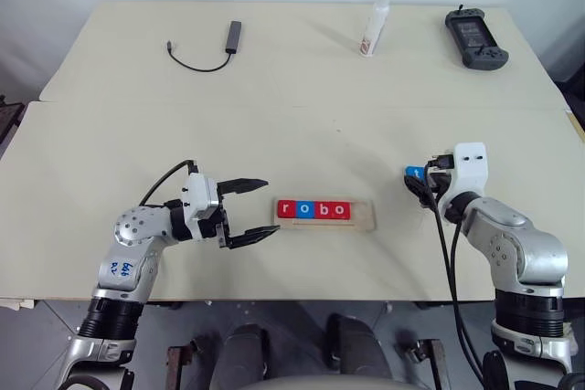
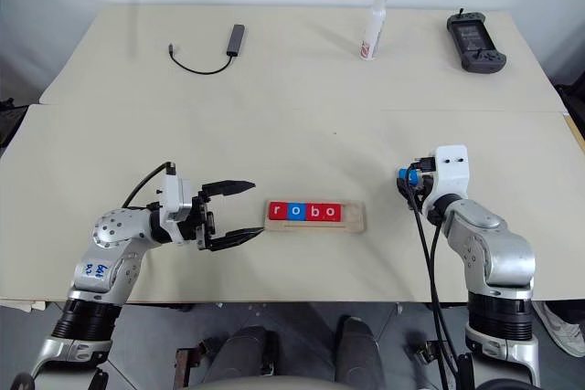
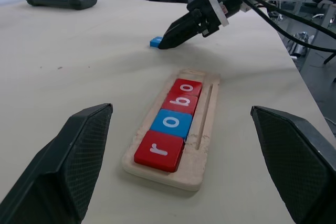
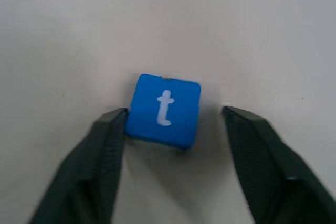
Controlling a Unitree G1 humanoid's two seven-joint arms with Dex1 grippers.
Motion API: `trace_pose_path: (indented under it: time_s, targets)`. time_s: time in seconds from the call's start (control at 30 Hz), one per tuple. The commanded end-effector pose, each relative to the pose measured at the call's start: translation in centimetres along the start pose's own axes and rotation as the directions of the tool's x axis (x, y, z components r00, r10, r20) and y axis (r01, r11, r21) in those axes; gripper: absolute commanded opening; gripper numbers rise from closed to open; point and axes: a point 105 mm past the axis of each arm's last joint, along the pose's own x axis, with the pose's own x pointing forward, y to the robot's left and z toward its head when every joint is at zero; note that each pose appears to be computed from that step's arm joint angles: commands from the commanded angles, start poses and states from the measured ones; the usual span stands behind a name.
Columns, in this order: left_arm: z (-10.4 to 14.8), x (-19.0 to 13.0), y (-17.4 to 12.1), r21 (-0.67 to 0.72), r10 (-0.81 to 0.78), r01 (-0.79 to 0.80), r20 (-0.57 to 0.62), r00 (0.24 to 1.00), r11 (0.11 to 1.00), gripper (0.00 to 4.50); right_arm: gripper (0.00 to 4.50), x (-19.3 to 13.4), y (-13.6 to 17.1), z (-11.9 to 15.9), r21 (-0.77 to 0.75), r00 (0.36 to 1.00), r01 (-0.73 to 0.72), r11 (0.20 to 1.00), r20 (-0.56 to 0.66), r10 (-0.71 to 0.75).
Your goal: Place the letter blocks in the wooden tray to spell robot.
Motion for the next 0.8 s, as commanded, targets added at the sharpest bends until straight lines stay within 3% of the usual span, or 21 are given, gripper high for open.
trace_pose_path:
  time_s: [0.03,0.07,0.4,0.57,0.8]
  targets:
    - [0.6,0.2,-0.3,0.026,-0.008,0.007,0.020,1.000,1.000,4.50,1.63,-0.3,0.3,0.6,-0.009,1.000,-0.012,1.000,0.025,0.012]
    - [0.6,0.2,-0.3,0.025,-0.010,0.009,0.021,1.000,1.000,4.50,1.45,-0.5,0.2,0.7,-0.014,1.000,-0.009,1.000,0.026,0.009]
    - [0.5,0.8,-0.3,0.009,-0.048,0.048,0.031,0.998,0.999,4.50,1.46,-4.6,-0.2,1.2,-0.016,0.998,0.029,0.999,0.052,-0.028]
    - [0.5,1.1,-0.2,-0.003,-0.081,0.082,0.035,0.996,0.997,4.50,1.46,-7.2,1.6,-0.8,-0.013,1.000,0.023,1.000,0.010,-0.023]
    - [0.8,1.4,-0.5,0.005,-0.129,0.129,0.048,0.990,0.992,4.50,1.46,-7.3,3.5,-3.3,0.064,0.999,0.034,0.997,-0.043,-0.031]
